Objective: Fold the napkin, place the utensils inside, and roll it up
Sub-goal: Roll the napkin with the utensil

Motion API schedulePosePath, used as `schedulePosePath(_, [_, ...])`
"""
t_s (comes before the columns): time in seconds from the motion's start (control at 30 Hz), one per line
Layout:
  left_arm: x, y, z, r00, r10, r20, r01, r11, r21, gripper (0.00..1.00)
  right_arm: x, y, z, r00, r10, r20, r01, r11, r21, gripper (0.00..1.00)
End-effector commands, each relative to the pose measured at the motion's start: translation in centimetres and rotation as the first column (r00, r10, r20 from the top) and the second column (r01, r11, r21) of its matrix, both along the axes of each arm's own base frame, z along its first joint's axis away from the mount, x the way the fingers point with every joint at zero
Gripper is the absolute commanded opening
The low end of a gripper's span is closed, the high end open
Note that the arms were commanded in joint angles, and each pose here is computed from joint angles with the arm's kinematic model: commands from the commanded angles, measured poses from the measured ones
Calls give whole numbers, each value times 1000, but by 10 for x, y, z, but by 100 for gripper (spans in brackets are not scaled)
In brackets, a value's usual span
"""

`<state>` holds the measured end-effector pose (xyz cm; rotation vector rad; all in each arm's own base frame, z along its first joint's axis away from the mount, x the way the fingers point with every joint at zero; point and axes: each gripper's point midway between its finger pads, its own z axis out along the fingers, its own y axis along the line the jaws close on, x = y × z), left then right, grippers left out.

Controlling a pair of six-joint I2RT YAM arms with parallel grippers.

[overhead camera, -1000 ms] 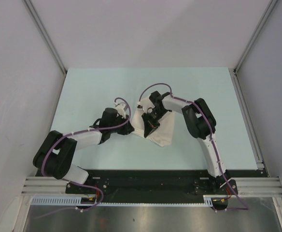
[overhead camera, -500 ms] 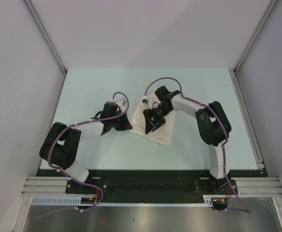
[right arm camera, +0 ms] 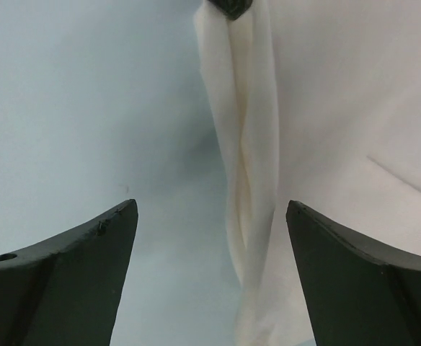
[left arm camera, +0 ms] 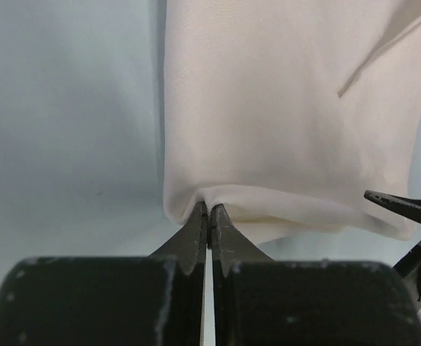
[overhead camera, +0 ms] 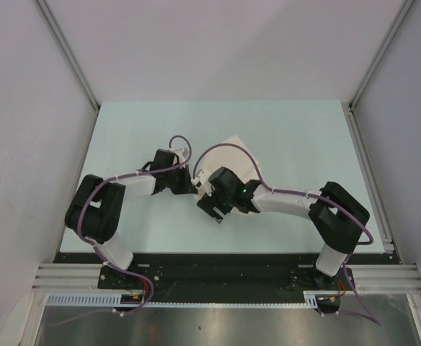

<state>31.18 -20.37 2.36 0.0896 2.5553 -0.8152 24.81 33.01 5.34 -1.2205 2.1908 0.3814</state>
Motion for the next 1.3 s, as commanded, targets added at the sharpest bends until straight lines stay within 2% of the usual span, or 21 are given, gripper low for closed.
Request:
schedulePosePath(0.0, [9,-1,7,1000,3,-2,-3,1000,-27,0,38,-4,14,943,-99,318,127,989,-69,88])
schedulePosePath(0.2, [12,1,8,1000,5,0,-5,1000,-24,0,42,-17,-4,910,-103,401,181,970,-162,86])
schedulePosePath(0.43, [14,2,9,1000,2,-1,-2,1000,-18,0,38,-25,-26,919,-53,391,155,960,-234,78])
schedulePosePath(0.47, [14,2,9,1000,0,0,0,1000,-21,0,37,-25,-30,922,-46,383,149,958,-244,71])
schedulePosePath(0.5, [15,1,11,1000,-4,3,4,1000,-27,0,34,-23,-36,932,-30,360,126,961,-247,58])
schedulePosePath(0.57, [15,-3,15,1000,-15,15,16,999,-48,1,28,-20,-40,947,-6,321,93,962,-256,39])
schedulePosePath(0.63, [18,-3,21,999,-14,31,15,998,-57,10,15,-14,-45,969,42,244,21,968,-251,33])
schedulePosePath(0.73, [23,1,30,998,7,57,-3,998,-63,29,-1,-6,-47,989,80,128,-51,975,-218,10])
schedulePosePath(0.77, [25,3,34,998,15,65,-11,998,-67,40,-1,-1,-43,991,84,108,-60,978,-201,2])
schedulePosePath(0.83, [28,7,45,995,32,93,-25,997,-76,50,-12,-2,-48,995,96,9,-92,978,-187,0])
schedulePosePath(0.87, [29,10,47,994,44,101,-37,997,-71,58,-14,-1,-47,995,99,-25,-102,979,-175,0])
schedulePosePath(0.97, [29,19,59,987,70,144,-61,996,-64,68,-23,4,-43,980,106,-170,-127,985,-115,0])
schedulePosePath(1.1, [25,33,65,974,111,199,-109,994,-22,77,-36,12,-26,924,139,-358,-141,990,20,0])
schedulePosePath(1.27, [9,35,70,958,98,270,-87,995,-53,81,-34,20,-7,839,173,-516,-110,982,151,0])
